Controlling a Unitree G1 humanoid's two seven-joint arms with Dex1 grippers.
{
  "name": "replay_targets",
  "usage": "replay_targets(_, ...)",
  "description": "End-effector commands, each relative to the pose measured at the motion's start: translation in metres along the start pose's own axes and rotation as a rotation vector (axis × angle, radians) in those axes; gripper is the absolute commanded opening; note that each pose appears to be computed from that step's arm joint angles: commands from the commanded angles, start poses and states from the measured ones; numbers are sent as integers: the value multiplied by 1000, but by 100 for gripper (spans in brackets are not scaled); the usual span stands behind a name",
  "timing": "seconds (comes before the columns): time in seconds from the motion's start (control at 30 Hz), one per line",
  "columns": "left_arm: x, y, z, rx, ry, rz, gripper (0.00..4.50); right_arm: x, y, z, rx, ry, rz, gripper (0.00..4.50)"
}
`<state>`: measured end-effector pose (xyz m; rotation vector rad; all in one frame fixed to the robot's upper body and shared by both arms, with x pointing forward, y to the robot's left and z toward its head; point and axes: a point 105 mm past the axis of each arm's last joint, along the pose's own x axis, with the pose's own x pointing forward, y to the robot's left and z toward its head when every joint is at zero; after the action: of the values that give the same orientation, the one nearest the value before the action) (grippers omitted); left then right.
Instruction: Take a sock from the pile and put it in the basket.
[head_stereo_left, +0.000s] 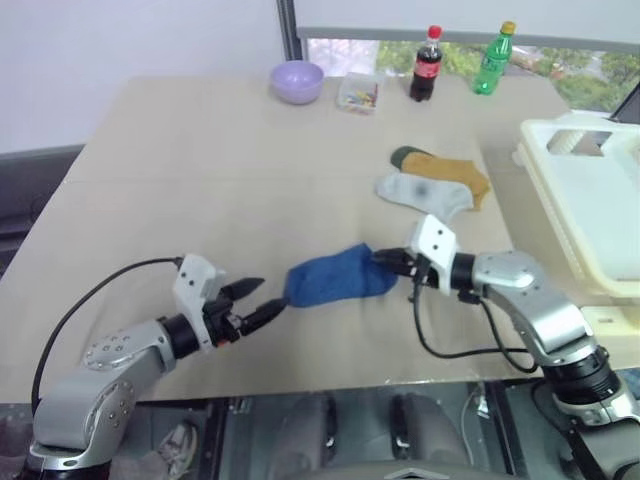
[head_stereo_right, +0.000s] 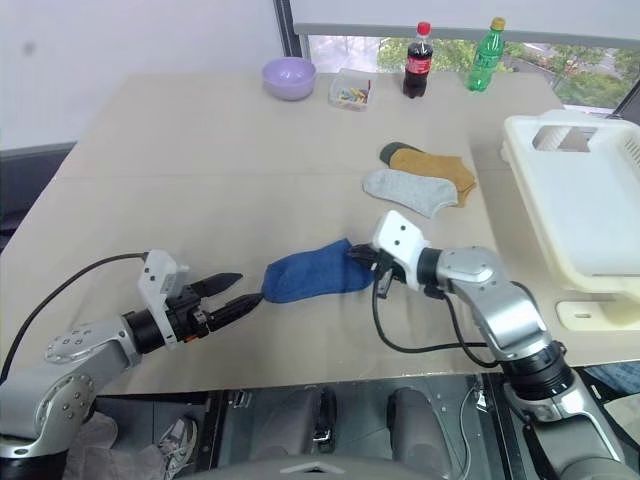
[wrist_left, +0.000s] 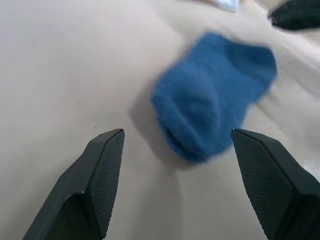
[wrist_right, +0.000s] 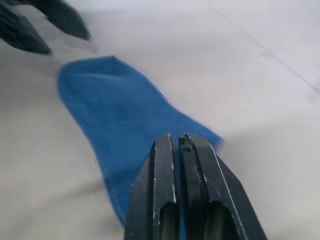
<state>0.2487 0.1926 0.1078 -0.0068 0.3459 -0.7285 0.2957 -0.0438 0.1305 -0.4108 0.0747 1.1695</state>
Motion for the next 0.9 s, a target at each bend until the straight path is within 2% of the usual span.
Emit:
replay_targets(0.03, 10, -4, -4, -31, 40, -25, 365, 15, 2, -10, -62, 28, 18, 20)
replay_targets(0.17, 25, -16, -11, -36, 104, -77, 365, 25, 5, -41, -70, 128, 30, 20)
replay_targets(0.23, 30, -27, -9, -75, 113, -138, 365, 25, 6, -47, -79, 143, 38, 20)
replay_targets(0.4, 38, -44, 5, -81, 79, -233, 365, 21, 6, -45, -55, 122, 27, 20)
replay_targets(0.67, 54, -56, 35, 75, -69, -293, 365, 12, 3, -46, -31, 126, -10, 20)
replay_targets(0.9, 71, -64, 40, 173, -111, -339, 365, 8, 2, -46, -22, 128, -27, 20)
